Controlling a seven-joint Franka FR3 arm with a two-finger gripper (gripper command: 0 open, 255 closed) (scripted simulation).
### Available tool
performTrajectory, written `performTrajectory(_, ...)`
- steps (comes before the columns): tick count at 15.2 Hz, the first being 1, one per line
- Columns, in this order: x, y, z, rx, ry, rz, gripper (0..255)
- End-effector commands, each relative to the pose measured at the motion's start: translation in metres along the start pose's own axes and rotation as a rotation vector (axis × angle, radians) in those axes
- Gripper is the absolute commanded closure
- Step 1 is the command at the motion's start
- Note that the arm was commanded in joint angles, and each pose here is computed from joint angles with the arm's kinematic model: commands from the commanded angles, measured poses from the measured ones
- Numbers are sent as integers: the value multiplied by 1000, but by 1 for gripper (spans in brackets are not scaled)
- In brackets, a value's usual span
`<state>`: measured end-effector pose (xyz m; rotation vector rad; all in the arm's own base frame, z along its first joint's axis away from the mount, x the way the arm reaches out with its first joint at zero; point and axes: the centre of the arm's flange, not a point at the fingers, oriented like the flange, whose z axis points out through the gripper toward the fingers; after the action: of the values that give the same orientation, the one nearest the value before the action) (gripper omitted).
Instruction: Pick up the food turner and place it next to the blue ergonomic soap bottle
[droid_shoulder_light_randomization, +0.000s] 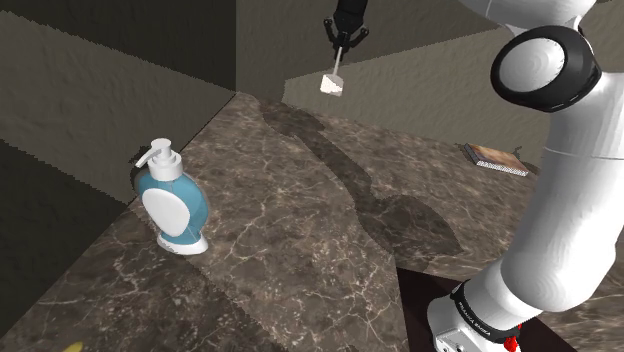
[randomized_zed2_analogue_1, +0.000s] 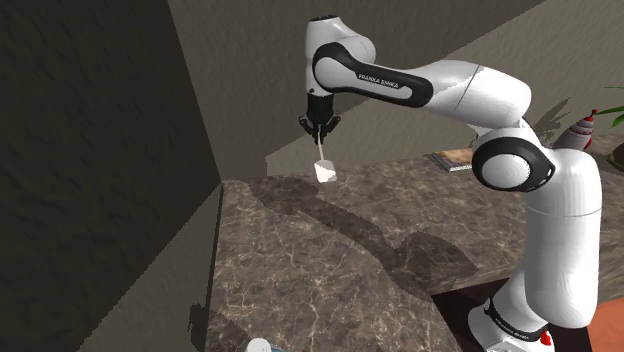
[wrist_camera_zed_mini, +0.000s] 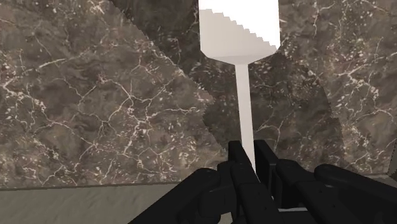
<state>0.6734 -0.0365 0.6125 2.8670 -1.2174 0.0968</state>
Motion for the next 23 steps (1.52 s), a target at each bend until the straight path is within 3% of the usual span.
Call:
performTrajectory(1,1,0,-11,-1,-1,0,255)
performTrajectory(7,3,0,-41,-1,-1,0,255)
performTrajectory(23,-207,-19,-55,-1,-1,0,255)
